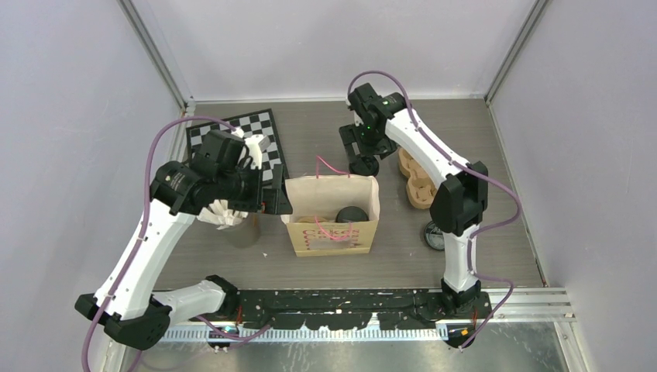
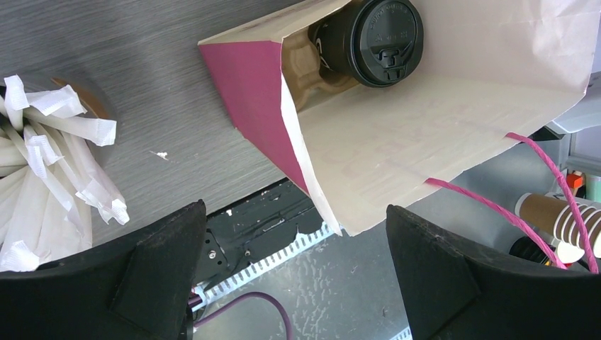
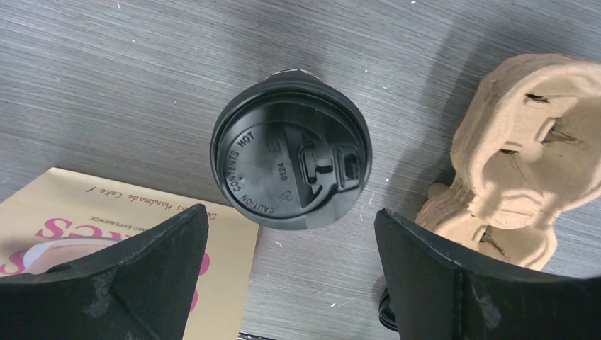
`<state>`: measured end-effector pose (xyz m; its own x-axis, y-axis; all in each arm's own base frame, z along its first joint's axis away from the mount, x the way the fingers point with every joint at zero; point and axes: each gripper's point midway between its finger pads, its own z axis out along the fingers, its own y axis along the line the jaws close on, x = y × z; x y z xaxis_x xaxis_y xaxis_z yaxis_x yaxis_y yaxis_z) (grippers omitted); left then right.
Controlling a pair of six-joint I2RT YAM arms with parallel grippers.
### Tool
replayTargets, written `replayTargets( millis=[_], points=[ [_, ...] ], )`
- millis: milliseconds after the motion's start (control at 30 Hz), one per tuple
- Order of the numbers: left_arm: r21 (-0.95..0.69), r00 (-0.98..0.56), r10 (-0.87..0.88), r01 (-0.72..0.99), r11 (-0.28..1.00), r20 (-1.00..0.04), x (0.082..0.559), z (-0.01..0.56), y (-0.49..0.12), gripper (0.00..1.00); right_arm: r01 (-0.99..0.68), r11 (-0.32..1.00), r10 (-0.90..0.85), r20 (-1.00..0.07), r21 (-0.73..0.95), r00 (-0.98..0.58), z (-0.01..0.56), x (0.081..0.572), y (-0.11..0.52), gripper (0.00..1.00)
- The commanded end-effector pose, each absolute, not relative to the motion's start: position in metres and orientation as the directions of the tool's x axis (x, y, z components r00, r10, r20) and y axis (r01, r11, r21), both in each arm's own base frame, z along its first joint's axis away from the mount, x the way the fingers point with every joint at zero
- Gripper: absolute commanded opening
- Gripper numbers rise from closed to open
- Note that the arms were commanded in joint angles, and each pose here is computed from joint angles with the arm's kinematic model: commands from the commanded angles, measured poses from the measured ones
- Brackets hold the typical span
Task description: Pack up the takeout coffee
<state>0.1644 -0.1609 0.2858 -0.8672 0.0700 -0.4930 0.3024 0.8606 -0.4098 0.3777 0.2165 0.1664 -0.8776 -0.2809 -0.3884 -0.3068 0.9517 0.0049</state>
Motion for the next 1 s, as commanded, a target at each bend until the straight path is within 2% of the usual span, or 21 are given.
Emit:
replayTargets(
  millis=[0, 233, 500, 700, 967],
  points=[
    [-0.404, -0.851, 0.072, 0.32, 0.857, -0.52, 0.166, 0.29, -0.16, 1.0, -0.341, 0.94, -0.321, -0.413, -0.027, -0.852, 0.163, 0.388, 0.227, 0.91],
    [-0.387, -0.849, 0.088, 0.327, 0.862, -0.521, 0.166, 0.287, -0.156, 1.0, -0.343, 0.938, -0.336, -0.394, -0.054, -0.856, 0.149, 0.393, 0.225, 0.91],
    [-0.385, -0.848, 0.089, 0.328, 0.862, -0.523, 0.169, 0.287, -0.158, 1.0, -0.349, 0.935, -0.344, -0.4, -0.062, -0.85, 0.149, 0.398, 0.226, 0.86],
    [-0.387, -0.848, 0.093, 0.333, 0.86, -0.522, 0.171, 0.286, -0.16, 1.0, -0.353, 0.934, -0.343, -0.423, -0.056, -0.839, 0.157, 0.399, 0.228, 0.91],
    [-0.389, -0.848, 0.097, 0.337, 0.857, -0.521, 0.172, 0.287, -0.161, 1.0, -0.36, 0.931, -0.353, -0.405, -0.06, -0.843, 0.148, 0.4, 0.228, 0.89]
  ],
)
